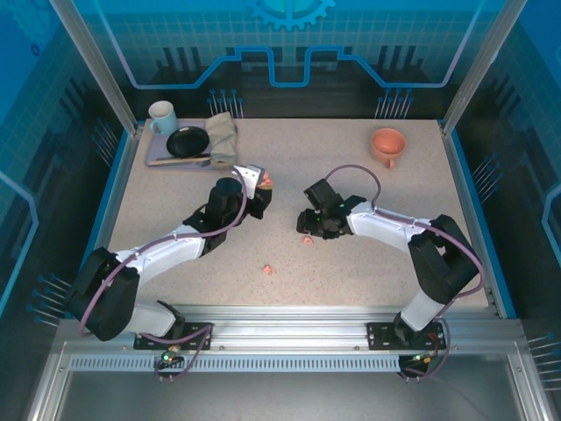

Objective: Insert the wireless bluetooth earbuds into the charging case

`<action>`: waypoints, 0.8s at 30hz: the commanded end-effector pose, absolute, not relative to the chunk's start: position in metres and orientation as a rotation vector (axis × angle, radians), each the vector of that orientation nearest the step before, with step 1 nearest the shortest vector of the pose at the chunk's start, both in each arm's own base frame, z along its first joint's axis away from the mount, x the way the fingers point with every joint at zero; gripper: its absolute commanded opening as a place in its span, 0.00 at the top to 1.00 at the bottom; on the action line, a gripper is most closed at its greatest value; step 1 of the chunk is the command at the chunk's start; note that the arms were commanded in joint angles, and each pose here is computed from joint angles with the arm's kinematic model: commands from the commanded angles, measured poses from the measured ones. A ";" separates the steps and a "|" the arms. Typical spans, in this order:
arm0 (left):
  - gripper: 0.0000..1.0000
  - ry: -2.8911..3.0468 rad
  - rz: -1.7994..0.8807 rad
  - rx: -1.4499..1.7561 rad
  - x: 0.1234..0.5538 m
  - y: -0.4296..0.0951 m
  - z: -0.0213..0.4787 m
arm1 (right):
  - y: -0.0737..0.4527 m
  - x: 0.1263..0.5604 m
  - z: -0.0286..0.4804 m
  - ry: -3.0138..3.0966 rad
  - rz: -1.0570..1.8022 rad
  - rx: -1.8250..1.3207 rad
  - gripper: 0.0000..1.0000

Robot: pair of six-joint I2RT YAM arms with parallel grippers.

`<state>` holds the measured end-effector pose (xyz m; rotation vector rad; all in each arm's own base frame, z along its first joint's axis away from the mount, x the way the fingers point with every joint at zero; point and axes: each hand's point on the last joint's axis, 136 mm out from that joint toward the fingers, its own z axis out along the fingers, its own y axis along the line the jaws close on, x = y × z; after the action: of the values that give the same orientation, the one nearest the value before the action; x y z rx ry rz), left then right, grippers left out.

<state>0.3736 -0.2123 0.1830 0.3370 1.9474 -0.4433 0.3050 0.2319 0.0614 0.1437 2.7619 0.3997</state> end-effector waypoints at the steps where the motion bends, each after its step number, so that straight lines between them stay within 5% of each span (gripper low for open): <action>1: 1.00 1.910 -0.471 0.324 0.377 -0.212 0.195 | 0.220 0.300 0.060 2.775 0.136 -0.036 0.44; 9: 1.00 1.912 -0.466 0.324 0.377 -0.208 0.198 | 0.233 0.291 0.047 2.781 -0.013 -0.366 0.37; 24: 1.00 1.915 -0.474 0.318 0.378 -0.207 0.198 | 0.240 0.291 0.019 2.781 -0.147 -0.576 0.50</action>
<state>0.3768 -0.2065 0.1828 0.3275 1.9505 -0.4453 0.2901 0.2356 0.0197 -0.5146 2.7972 -0.1041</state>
